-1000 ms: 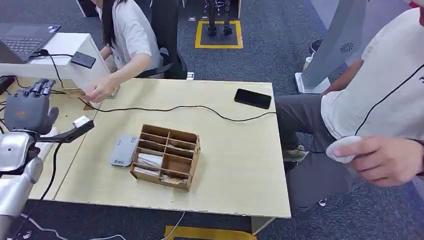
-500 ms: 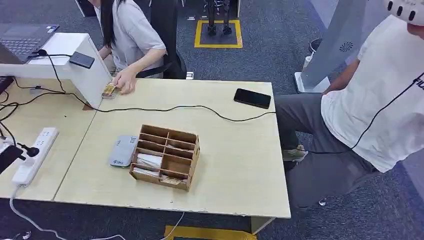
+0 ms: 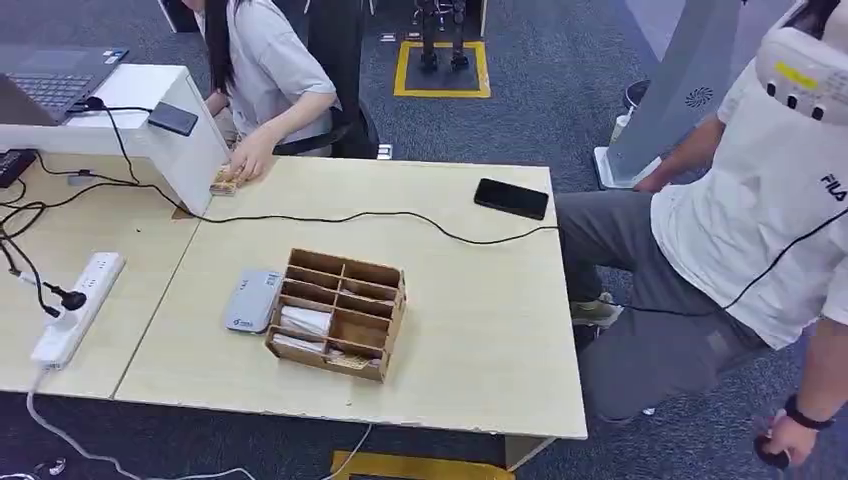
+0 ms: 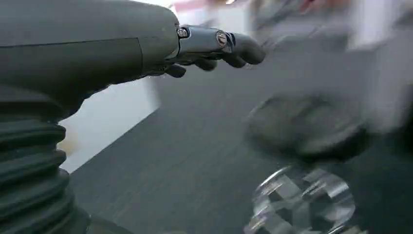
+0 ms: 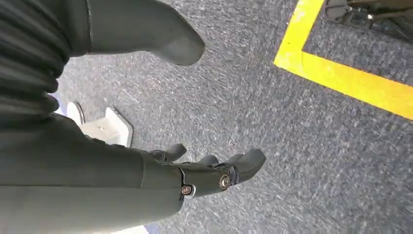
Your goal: Pass the card to the sensor for recognition and then transmit it.
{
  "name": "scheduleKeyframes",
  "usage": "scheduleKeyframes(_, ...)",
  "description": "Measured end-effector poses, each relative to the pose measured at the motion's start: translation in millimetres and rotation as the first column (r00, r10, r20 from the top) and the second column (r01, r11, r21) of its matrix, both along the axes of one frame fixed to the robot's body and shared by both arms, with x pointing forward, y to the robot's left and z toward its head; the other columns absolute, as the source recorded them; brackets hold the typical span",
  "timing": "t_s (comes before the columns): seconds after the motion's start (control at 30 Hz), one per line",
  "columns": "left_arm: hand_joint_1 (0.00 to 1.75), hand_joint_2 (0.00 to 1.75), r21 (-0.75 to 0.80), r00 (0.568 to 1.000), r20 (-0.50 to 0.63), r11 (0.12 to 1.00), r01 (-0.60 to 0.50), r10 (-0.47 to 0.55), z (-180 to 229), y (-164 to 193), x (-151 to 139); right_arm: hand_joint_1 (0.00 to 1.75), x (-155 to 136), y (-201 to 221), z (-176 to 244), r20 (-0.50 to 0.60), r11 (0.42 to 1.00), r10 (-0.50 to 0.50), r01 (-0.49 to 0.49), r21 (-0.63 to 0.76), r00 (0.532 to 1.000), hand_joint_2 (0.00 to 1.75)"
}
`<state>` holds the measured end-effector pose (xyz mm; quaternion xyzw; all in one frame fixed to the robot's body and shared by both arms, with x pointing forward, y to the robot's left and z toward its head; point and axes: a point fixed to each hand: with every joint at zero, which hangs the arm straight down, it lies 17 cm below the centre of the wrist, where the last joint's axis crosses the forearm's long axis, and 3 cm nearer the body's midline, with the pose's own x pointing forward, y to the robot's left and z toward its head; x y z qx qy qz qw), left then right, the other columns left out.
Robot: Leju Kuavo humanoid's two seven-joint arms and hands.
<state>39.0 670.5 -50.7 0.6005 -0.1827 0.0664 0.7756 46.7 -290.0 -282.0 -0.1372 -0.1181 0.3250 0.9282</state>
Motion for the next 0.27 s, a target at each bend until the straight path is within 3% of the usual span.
scheduleKeyframes(0.07, 0.00, 1.75, -0.147, 0.970, -0.030, 0.959, -0.244, 0.242, -61, -48, -43, 0.00, 0, -2, 0, 0.001, 1.000, -0.006, 0.006, -0.005, 1.000, 1.75)
scheduleKeyframes(0.13, 0.00, 1.75, -0.251, 0.920, -0.083, 0.886, -0.391, 0.383, -104, -99, -67, 0.00, 2, -4, 0, 0.002, 1.000, -0.023, 0.023, -0.008, 1.000, 1.75)
scheduleKeyframes(0.2, 0.00, 1.75, -0.341, 0.910, -0.126, 0.845, -0.413, 0.394, -138, -149, -68, 0.00, 5, -6, 1, 0.014, 0.997, -0.071, 0.071, 0.001, 0.997, 1.75)
scheduleKeyframes(0.27, 0.00, 1.75, -0.393, 0.934, -0.141, 0.848, -0.356, 0.327, -157, -185, -53, 0.00, 9, -5, 1, 0.023, 0.991, -0.128, 0.127, 0.040, 0.991, 1.75)
